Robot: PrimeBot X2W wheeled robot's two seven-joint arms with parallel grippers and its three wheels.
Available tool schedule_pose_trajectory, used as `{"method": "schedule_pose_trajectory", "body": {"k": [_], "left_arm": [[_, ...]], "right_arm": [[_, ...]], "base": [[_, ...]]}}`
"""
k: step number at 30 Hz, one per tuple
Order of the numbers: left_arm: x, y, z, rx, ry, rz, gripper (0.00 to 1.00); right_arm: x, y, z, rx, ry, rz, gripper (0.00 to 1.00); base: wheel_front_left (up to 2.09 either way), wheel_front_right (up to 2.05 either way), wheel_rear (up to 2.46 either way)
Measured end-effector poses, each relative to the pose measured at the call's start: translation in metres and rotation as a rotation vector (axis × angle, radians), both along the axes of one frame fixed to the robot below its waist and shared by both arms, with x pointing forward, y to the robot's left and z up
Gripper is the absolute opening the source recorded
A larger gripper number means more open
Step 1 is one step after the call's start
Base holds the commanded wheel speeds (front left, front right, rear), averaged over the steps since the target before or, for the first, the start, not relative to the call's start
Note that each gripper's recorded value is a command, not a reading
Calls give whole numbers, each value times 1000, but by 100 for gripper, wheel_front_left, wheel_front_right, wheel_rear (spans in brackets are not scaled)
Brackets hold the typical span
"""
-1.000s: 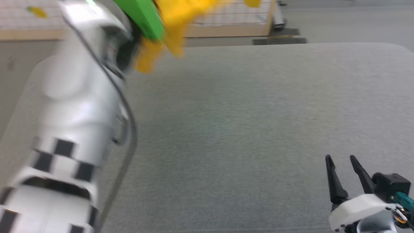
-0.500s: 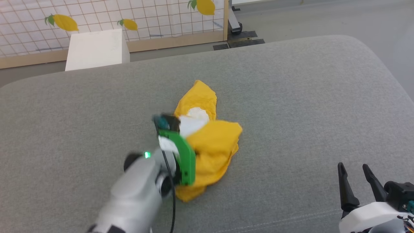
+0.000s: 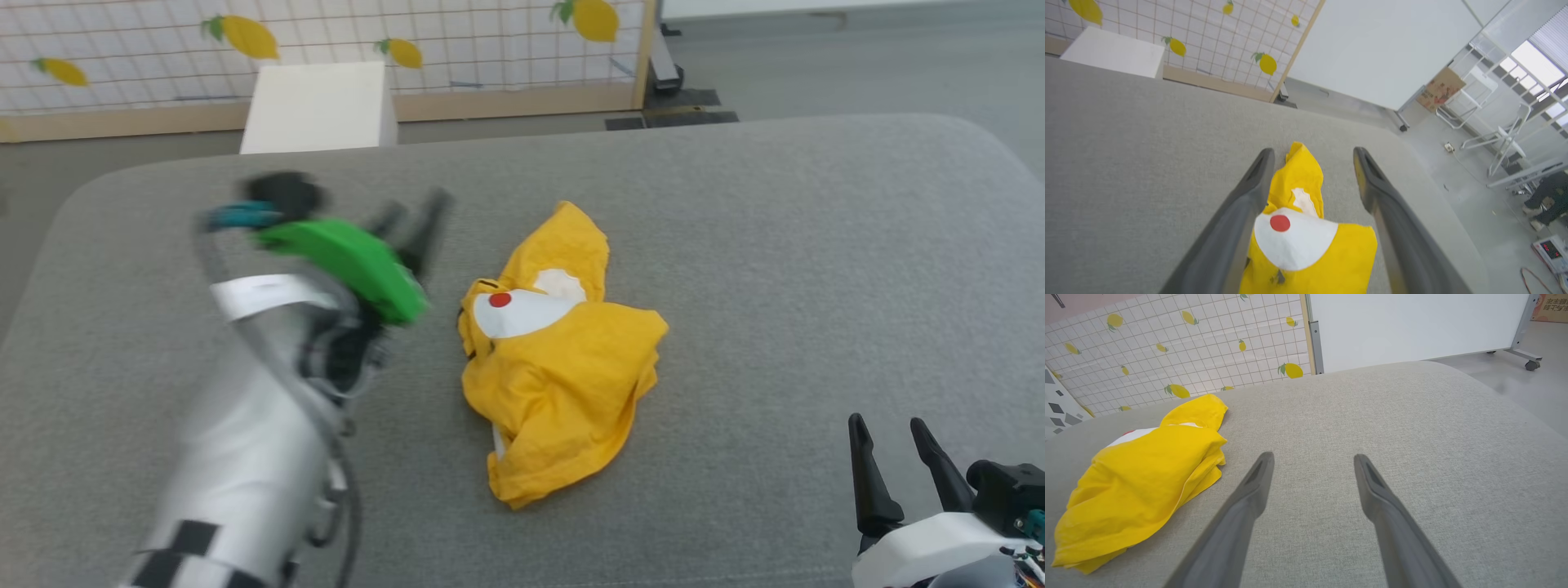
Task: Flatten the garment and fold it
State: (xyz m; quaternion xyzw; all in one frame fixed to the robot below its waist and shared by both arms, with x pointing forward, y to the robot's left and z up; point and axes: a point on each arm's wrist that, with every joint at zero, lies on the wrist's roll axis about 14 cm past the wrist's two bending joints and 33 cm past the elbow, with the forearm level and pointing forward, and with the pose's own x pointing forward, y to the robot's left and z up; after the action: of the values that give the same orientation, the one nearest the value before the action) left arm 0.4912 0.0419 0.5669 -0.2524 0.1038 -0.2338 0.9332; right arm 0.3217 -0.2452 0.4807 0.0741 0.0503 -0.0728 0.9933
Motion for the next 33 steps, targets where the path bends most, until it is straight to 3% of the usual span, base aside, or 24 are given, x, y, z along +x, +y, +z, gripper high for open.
{"method": "schedule_pose_trajectory", "body": {"k": [5, 11, 14, 18, 26, 33], "left_arm": [[-2, 99, 39, -40, -237, 302, 100], [-50, 175, 13, 202, -318, 500, 100], [-73, 179, 2, 304, -335, 500, 100], [-99, 183, -21, 344, -292, 518, 100], [-118, 184, -40, 294, -230, 563, 100], [-119, 184, -46, 275, -208, 583, 100]], "right_arm": [[8, 12, 5, 1, -17, 42, 100], [18, 29, 8, 3, -20, 99, 100], [23, 38, 6, 5, -7, 127, 100], [28, 42, 0, 9, 28, 145, 100], [66, 66, -5, 6, 173, 229, 100], [117, 115, -12, -168, 415, 391, 100]], "base": [[0, 0, 0], [0, 0, 0], [0, 0, 0], [0, 0, 0], [0, 0, 0], [0, 0, 0]]}}
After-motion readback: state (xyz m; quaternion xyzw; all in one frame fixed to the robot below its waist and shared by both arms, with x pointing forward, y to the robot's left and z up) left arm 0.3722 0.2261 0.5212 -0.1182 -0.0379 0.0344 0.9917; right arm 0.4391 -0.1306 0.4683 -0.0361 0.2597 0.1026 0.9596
